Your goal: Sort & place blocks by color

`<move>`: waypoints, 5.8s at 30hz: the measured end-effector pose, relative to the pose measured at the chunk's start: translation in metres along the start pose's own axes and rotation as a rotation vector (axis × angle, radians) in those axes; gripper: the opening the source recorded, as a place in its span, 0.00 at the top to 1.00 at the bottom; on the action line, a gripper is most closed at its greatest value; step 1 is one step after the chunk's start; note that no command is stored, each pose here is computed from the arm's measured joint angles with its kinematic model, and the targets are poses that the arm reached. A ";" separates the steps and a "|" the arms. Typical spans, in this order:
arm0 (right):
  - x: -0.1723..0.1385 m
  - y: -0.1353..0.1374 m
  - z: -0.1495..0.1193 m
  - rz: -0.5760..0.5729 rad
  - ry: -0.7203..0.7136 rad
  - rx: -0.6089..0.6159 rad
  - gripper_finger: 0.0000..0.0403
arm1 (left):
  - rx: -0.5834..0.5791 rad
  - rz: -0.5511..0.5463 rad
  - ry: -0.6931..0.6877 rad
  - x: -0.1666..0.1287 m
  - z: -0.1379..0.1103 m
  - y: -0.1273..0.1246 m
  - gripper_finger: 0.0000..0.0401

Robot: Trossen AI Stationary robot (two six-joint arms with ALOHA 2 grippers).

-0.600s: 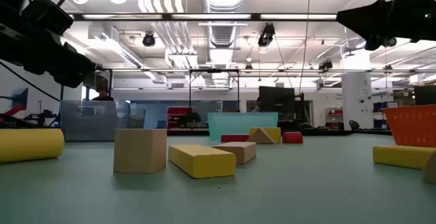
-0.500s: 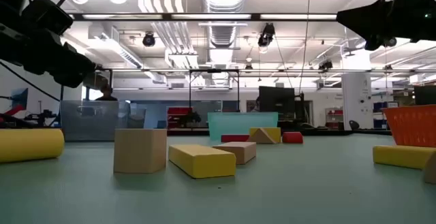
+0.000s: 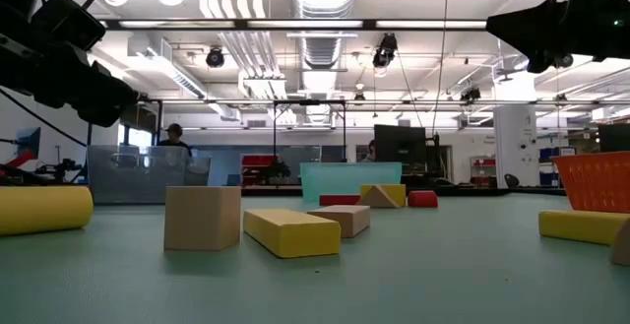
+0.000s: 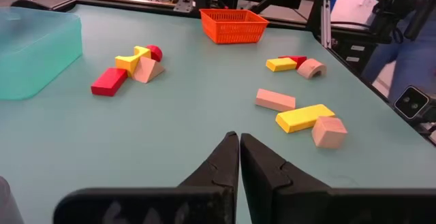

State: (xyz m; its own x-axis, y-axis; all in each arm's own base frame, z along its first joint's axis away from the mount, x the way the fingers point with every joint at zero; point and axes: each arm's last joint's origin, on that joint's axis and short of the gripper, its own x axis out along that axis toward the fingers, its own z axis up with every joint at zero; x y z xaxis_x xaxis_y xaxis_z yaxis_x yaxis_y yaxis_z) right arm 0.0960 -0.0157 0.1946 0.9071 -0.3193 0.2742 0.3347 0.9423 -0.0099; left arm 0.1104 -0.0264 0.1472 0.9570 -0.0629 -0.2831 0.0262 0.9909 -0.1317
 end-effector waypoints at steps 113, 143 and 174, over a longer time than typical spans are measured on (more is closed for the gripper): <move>0.220 0.049 0.063 0.149 1.008 -0.085 0.85 | -0.385 0.536 -0.387 -0.003 0.156 -0.015 1.00; 0.231 0.011 -0.025 0.256 1.395 -0.010 0.62 | -0.394 0.560 -0.409 -0.006 0.156 -0.014 1.00; 0.234 0.000 -0.109 0.345 1.565 -0.075 0.87 | -0.389 0.603 -0.415 -0.006 0.155 -0.013 1.00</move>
State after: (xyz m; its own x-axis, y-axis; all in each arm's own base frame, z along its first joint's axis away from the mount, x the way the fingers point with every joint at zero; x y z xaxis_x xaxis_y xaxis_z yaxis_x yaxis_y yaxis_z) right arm 0.3361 -0.1019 0.1537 0.2792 0.0689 -0.9578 0.0366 0.9959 0.0823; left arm 0.1487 -0.0200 0.2981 0.8055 0.5907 -0.0464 -0.5545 0.7238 -0.4107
